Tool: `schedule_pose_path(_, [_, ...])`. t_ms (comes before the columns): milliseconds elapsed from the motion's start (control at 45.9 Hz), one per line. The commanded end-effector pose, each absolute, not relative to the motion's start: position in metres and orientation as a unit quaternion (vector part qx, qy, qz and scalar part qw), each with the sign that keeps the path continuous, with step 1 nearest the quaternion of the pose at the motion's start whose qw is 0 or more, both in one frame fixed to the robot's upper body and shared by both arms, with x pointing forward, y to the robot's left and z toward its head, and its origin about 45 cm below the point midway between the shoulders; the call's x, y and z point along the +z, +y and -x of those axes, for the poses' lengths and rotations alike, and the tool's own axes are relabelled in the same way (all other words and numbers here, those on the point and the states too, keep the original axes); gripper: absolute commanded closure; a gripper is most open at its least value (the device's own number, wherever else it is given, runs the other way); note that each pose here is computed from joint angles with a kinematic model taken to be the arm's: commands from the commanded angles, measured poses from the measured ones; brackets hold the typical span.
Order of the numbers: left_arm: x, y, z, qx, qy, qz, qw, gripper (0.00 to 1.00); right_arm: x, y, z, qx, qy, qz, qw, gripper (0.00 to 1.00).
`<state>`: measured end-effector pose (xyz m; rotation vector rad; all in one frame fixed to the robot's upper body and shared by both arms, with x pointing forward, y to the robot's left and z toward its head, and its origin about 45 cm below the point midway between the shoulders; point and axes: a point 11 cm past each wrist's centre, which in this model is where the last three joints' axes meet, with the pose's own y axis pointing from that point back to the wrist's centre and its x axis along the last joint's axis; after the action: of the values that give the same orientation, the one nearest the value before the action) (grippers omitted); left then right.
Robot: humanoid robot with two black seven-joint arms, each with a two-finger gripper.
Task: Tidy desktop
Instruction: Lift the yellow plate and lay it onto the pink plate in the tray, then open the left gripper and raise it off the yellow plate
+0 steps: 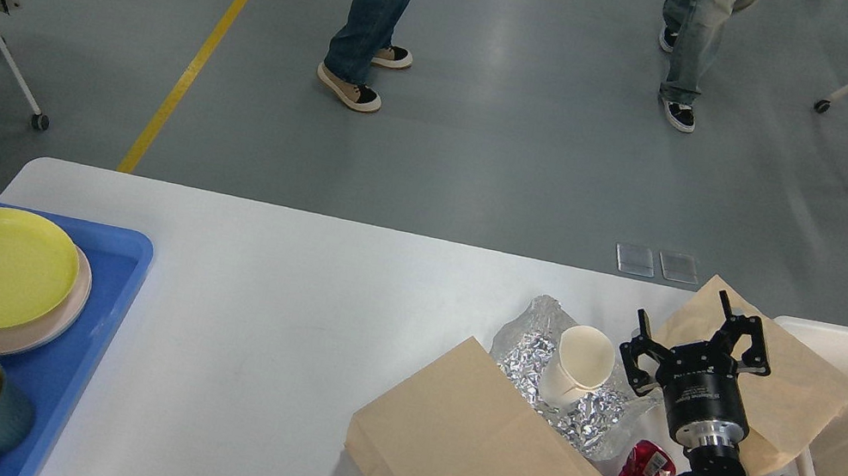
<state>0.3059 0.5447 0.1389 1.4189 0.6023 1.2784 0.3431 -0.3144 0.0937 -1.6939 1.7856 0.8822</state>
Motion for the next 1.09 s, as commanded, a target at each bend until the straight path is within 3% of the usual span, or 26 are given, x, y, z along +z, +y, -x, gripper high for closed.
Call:
schedule_pose_path(0, [0.129, 0.535, -0.307, 0.529, 0.253, -0.601, 0.543, 1.0, 0.094, -0.314, -0.343, 0.326, 0.66, 0.625, 0.26, 0.0])
schedule_pose_path(305, [0.128, 0.532, -0.308, 0.528, 0.254, -0.599, 0.546, 1.0, 0.094, -0.314, -0.343, 0.326, 0.659, 0.626, 0.261, 0.0])
schedule_pose_path(414, [0.129, 0.532, -0.308, 0.529, 0.253, -0.598, 0.547, 0.96, 0.093, -0.314, -0.343, 0.326, 0.659, 0.626, 0.26, 0.0])
schedule_pose_path(480, [0.129, 0.531, -0.309, 0.53, 0.253, -0.596, 0.548, 0.84, 0.094, -0.314, -0.343, 0.326, 0.659, 0.626, 0.261, 0.0])
schedule_pose_path(545, [0.13, 0.531, -0.309, 0.531, 0.253, -0.594, 0.548, 0.61, 0.094, -0.314, -0.343, 0.326, 0.66, 0.625, 0.26, 0.0])
schedule_pose_path(719, [0.132, 0.535, -0.309, 0.535, 0.252, -0.593, 0.547, 0.16, 0.094, -0.314, -0.343, 0.326, 0.659, 0.626, 0.26, 0.0])
schedule_pose_path(916, [0.137, 0.533, -0.313, 0.532, 0.253, -0.589, 0.553, 0.07, 0.094, -0.314, -0.343, 0.326, 0.659, 0.626, 0.261, 0.0])
schedule_pose_path(1068, [0.177, 0.536, -0.34, 0.555, 0.229, -0.564, 0.567, 0.04, 0.094, -0.314, -0.343, 0.326, 0.659, 0.626, 0.261, 0.0])
